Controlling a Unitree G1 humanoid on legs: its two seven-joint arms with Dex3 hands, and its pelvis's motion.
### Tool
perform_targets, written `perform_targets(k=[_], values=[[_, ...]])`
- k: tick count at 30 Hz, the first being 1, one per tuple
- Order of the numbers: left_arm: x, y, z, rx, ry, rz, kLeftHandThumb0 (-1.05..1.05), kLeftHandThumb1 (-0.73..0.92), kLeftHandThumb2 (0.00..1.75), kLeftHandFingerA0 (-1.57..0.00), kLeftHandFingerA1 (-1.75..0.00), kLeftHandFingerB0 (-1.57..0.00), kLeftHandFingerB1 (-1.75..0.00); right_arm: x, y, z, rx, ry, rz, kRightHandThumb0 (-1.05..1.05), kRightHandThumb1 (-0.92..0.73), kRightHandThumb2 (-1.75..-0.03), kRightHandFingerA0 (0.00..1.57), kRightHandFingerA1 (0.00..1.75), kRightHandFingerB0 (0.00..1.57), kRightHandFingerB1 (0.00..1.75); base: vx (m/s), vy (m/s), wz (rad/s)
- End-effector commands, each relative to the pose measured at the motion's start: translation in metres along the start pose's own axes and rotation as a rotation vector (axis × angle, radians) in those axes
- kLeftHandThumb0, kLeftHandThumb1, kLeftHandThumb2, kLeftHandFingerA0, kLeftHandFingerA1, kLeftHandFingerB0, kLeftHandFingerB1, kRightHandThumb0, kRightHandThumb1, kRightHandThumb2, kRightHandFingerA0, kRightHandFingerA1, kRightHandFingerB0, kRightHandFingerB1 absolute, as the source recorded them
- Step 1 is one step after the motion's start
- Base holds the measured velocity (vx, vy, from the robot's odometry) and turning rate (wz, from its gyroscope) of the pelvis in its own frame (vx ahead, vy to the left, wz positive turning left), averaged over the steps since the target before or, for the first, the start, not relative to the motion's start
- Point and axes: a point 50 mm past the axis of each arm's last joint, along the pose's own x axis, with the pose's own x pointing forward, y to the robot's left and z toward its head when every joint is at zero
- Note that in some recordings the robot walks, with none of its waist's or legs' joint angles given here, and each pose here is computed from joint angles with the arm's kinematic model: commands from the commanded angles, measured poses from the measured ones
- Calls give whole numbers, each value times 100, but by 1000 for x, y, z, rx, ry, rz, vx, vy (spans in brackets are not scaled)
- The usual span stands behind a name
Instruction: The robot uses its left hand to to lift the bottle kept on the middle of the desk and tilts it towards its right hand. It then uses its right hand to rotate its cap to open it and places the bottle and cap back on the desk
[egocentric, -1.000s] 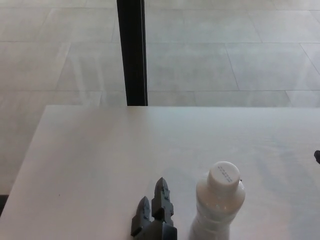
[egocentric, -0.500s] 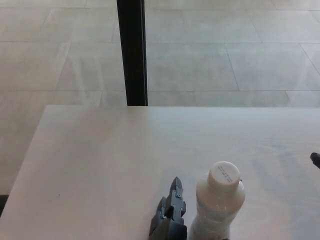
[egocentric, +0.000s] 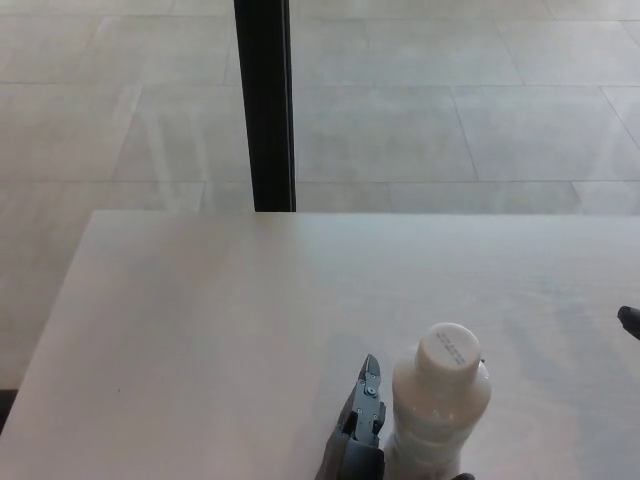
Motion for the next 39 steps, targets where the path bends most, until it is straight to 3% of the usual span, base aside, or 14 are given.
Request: perform_targets(k=[1, 2, 3, 14, 15, 18, 20, 22, 27, 31, 32, 34, 38, 39], values=[[6, -55, 95, -487, -270, -116, -77, 54, 95, 0, 0, 0, 0, -3, -6, -4, -25, 12, -28, -81, -81, -65, 28, 52, 32, 31, 0, 0, 0], [7, -57, 96, -487, -288, -116, -78, 54, 94, 0, 0, 0, 0, -4, -6, -4, -26, 15, -32, -81, -66, -106, 31, 61, 22, 44, 0, 0, 0], [7, -57, 97, -486, -292, -112, -77, 54, 94, 0, 0, 0, 0, -4, -5, -4, -27, 14, -31, -87, -71, -73, 30, 56, 31, 34, 0, 0, 0], [16, -62, 107, -433, -305, -90, -63, 48, 96, 0, 0, 0, 0, -4, -12, -5, -10, 8, -40, -85, -72, -73, 28, 62, 30, 33, 0, 0, 0], [17, -62, 108, -429, -310, -59, -55, 45, 99, 0, -52, 0, 0, -4, -13, -5, -25, 13, -39, -76, -82, -65, 27, 56, 33, 31, 0, 0, 0], [20, -63, 112, -428, -327, -26, -40, 49, 98, -17, -89, 0, 0, -5, -15, -6, -37, 22, -39, -76, -82, -65, 28, 56, 33, 31, 0, 0, 0], [22, -66, 122, -487, -363, -19, -28, 59, 90, -32, -169, 0, -4, -5, -16, -7, -49, 12, -42, -72, -82, -65, 30, 58, 34, 31, 0, 0, 0], [23, -69, 132, -510, -388, -13, -36, 62, 97, -58, -136, 0, -2, -5, -16, -8, -48, 14, -45, -76, -68, -105, 29, 61, 23, 45, 0, 0, 0], [25, -81, 153, -533, -418, -35, -35, 64, 96, -74, -170, -1, -21, -5, -15, -9, -11, 28, -69, -69, -81, -65, 35, 57, 32, 30, 0, 0, 0], [25, -90, 164, -539, -426, -48, -46, 57, 106, -110, -175, 0, -51, -6, -18, -8, 14, 21, -94, -62, -80, -64, 40, 64, 25, 33, 0, 0, 0], [25, -92, 166, -551, -426, -59, -44, 58, 108, -113, -175, 0, -56, -6, -17, -8, 19, 21, -102, -64, -65, -98, 43, 67, 19, 48, 0, 0, 0], [25, -97, 169, -583, -434, -97, -47, 57, 115, -119, -175, 0, -58, -6, -18, -8, 2, 26, -116, -59, -78, -63, 43, 53, 30, 38, 0, 0, 0], [21, -106, 169, -644, -459, -174, -45, 66, 120, -145, -175, -3, -66, -4, -19, -12, 23, 34, -130, -66, -73, -62, 40, 46, 36, 34, 0, 0, 0], [19, -108, 168, -646, -461, -183, -29, 82, 128, -151, -175, -6, -72, -5, -19, -13, 137, 20, -148, -64, -52, -90, 43, 62, 32, 50, 0, 0, 0]])
